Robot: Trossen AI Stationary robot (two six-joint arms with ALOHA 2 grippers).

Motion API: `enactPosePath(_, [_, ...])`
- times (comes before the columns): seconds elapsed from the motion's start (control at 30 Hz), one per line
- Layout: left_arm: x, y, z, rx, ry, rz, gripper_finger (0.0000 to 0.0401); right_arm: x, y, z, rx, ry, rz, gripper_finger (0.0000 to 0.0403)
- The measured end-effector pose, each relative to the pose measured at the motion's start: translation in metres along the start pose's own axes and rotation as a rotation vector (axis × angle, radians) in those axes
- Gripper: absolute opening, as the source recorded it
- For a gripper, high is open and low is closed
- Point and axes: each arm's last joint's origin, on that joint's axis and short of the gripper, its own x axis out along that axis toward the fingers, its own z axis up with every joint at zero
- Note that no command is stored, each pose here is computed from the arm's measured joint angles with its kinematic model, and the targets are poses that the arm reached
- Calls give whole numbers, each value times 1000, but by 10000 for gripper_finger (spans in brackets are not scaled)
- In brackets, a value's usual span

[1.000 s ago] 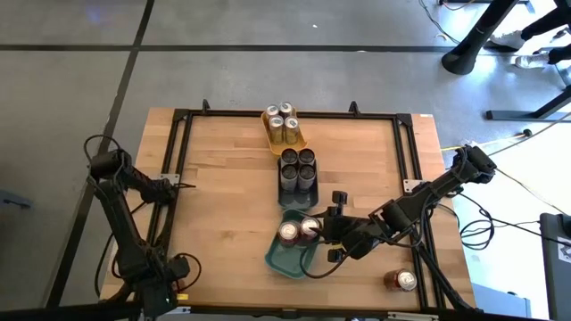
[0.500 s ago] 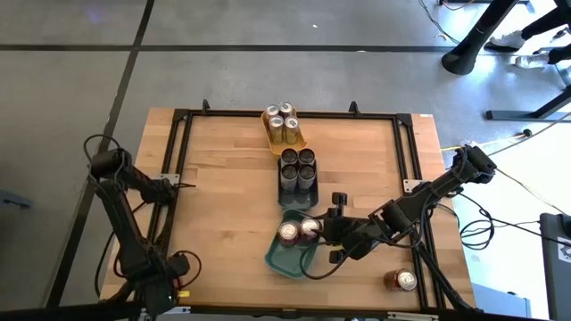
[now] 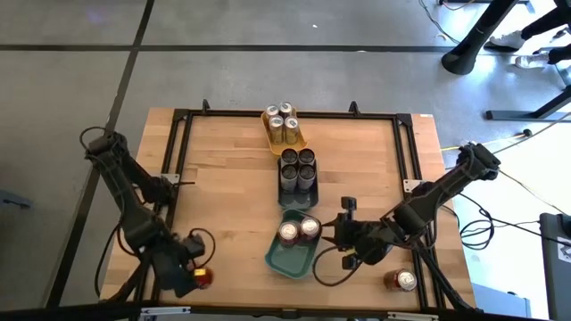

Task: Sort soda cans
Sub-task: Put the left red soda can into the green bin

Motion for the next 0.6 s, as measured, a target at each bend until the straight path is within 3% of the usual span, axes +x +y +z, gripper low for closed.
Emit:
enactPosePath(0.27, [-34, -14, 49, 237, -325, -47, 299, 25, 14, 8, -85, -93, -8, 130])
enactPosePath(0.6, [-49, -22, 94, 526, -593, -41, 299, 31, 15, 33, -149, -301, 39, 9])
